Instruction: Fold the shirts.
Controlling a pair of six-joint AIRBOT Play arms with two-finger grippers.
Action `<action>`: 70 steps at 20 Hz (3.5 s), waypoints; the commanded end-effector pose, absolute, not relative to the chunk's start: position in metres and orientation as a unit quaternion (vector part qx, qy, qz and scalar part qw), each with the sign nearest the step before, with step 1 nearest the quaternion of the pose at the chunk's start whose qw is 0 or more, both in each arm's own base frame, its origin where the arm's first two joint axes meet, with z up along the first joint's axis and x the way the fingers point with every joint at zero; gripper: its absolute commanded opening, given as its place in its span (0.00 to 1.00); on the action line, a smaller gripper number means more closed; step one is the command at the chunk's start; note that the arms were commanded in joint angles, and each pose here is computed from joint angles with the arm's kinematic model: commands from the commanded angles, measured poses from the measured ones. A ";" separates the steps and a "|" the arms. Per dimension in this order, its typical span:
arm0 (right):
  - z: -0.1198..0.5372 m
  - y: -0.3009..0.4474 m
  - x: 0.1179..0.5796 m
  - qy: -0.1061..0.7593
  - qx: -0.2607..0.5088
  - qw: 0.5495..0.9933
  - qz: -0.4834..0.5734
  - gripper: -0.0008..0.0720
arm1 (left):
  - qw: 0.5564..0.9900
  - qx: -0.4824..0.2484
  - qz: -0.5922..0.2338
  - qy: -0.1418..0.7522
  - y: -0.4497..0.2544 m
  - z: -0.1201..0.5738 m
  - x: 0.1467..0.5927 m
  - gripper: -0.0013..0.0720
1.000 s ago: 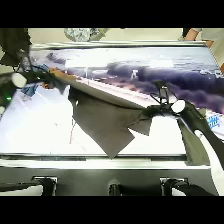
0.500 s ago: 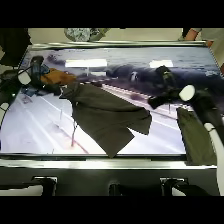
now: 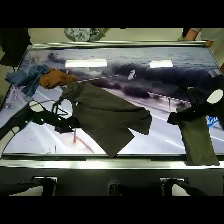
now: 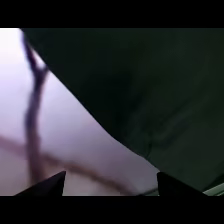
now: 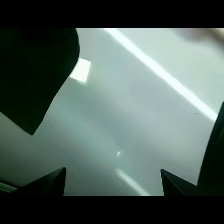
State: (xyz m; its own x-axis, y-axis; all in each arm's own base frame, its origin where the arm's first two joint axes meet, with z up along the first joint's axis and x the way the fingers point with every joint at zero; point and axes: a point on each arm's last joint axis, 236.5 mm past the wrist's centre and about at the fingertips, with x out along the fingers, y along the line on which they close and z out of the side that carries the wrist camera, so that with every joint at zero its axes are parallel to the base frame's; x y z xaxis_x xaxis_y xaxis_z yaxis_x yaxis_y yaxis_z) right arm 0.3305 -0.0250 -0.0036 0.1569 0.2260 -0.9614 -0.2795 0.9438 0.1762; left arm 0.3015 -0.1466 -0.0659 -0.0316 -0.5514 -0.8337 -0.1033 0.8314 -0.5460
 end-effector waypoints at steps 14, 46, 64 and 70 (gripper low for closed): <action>-0.082 0.077 0.295 0.631 0.135 0.726 0.238 0.96 | 0.693 -0.278 -0.141 0.650 -0.218 -0.097 0.314 0.06; 0.498 -0.043 0.222 0.032 -0.308 0.947 -0.086 0.09 | 0.972 -0.118 -0.136 -0.153 -0.059 0.603 0.198 0.05; -0.003 0.002 0.561 0.511 -0.139 0.840 0.122 0.09 | 0.860 -0.227 -0.045 0.454 0.014 0.031 0.523 0.06; 0.013 0.001 0.599 0.439 -0.123 0.885 0.093 0.09 | 0.898 -0.249 -0.017 0.363 0.039 0.044 0.578 0.06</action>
State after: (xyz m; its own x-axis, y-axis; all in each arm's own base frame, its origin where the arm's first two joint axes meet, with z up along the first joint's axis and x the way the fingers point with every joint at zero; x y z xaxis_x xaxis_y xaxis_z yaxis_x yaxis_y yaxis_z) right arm 0.5847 -0.0009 0.0131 0.5538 0.0498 -0.8312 -0.3025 0.9420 -0.1451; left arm 0.5583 0.0285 0.0445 0.6866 -0.2392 -0.6865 -0.1463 0.8795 -0.4528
